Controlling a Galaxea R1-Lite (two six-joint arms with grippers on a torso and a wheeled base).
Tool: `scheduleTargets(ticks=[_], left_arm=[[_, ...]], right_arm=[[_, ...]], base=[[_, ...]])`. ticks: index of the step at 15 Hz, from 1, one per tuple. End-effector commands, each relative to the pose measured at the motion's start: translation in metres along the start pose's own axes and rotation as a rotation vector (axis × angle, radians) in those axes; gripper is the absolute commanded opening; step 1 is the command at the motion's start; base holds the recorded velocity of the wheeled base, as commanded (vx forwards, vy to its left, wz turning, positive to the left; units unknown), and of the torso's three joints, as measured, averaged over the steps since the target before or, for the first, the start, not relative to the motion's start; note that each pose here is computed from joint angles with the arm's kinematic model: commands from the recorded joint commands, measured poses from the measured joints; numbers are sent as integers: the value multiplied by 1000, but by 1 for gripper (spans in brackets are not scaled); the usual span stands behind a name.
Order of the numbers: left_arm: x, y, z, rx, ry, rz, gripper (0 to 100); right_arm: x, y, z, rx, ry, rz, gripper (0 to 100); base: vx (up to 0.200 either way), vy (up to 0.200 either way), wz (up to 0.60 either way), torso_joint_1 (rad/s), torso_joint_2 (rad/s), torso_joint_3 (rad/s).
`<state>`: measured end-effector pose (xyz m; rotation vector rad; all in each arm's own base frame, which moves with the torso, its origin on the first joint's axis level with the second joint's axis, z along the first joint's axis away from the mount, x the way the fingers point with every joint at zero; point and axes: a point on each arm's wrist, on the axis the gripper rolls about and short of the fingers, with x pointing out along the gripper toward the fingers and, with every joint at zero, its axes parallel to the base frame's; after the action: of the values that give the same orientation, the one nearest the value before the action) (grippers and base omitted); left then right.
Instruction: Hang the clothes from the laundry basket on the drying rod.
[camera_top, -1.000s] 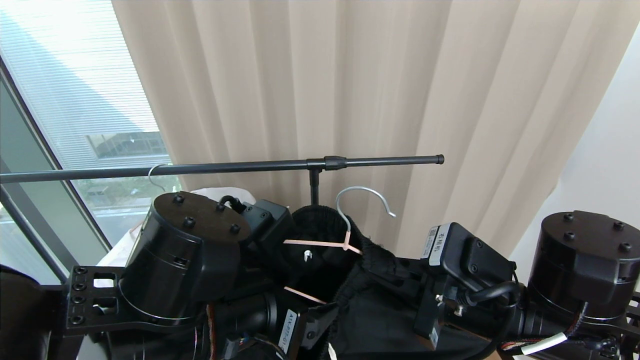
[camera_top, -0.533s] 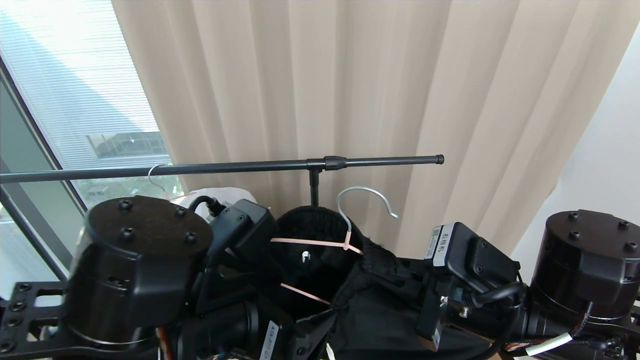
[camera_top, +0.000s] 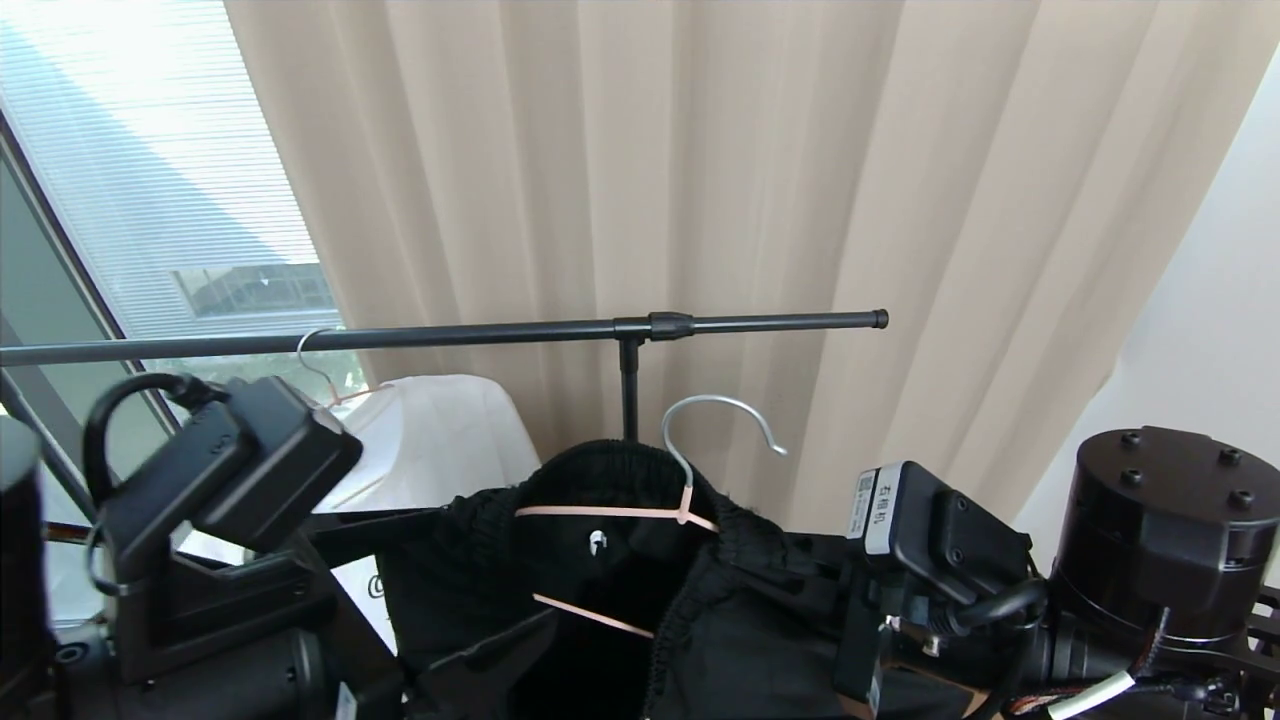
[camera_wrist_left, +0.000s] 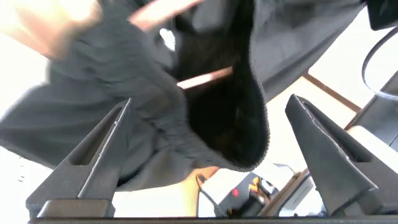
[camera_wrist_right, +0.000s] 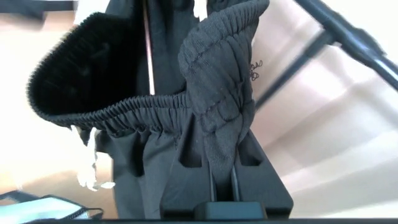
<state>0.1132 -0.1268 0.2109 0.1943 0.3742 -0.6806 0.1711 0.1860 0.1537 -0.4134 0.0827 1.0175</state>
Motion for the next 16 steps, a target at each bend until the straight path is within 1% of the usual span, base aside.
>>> scheduleTargets(ticks=[1,2,4,6,7,8,9,10,11,12,13,14,16], left_arm=[[-22,14,5,22,-78,55,100],[-23,19,5,38,-82,62,100],[-23,26,5,60,-86,18,100],[-22,34,0,126,-67,-25,100],[-21,46,-7,225,-39,-83,100],[-22,53,-10,309,-31,-128,100],[-23,57,-14,376,-30,-166,100],[-23,57,-15,391,-27,-173,100],[-16,60,-20,459,15,-210,100],[-7,62,-22,497,40,-225,100],[2,64,-23,515,60,-241,100],[10,65,-25,519,74,-270,100],[21,65,-27,533,72,-348,100]], right_arm=[[-1,1,-3,2,7,16,0],[-2,2,-4,-4,1,38,0],[-4,3,-6,-16,-2,59,0],[-5,3,-7,-26,0,61,0],[-5,4,-8,-29,4,66,0],[-6,5,-8,-31,-3,83,0],[-8,5,-8,-38,-10,92,0],[-8,5,-7,-40,-11,92,0],[-10,5,-7,-53,-15,94,0],[-10,6,-9,-58,-14,107,0],[-11,7,-9,-62,-19,122,0],[-11,7,-10,-72,-22,134,0],[-13,8,-11,-75,-25,150,0]], base=[[0,0,0,0,0,0],[0,0,0,0,0,0],[0,0,0,0,0,0],[0,0,0,0,0,0],[0,0,0,0,0,0],[0,0,0,0,0,0],[0,0,0,0,0,0],[0,0,0,0,0,0],[0,0,0,0,0,0],[0,0,0,0,0,0],[0,0,0,0,0,0],[0,0,0,0,0,0],[0,0,0,0,0,0]])
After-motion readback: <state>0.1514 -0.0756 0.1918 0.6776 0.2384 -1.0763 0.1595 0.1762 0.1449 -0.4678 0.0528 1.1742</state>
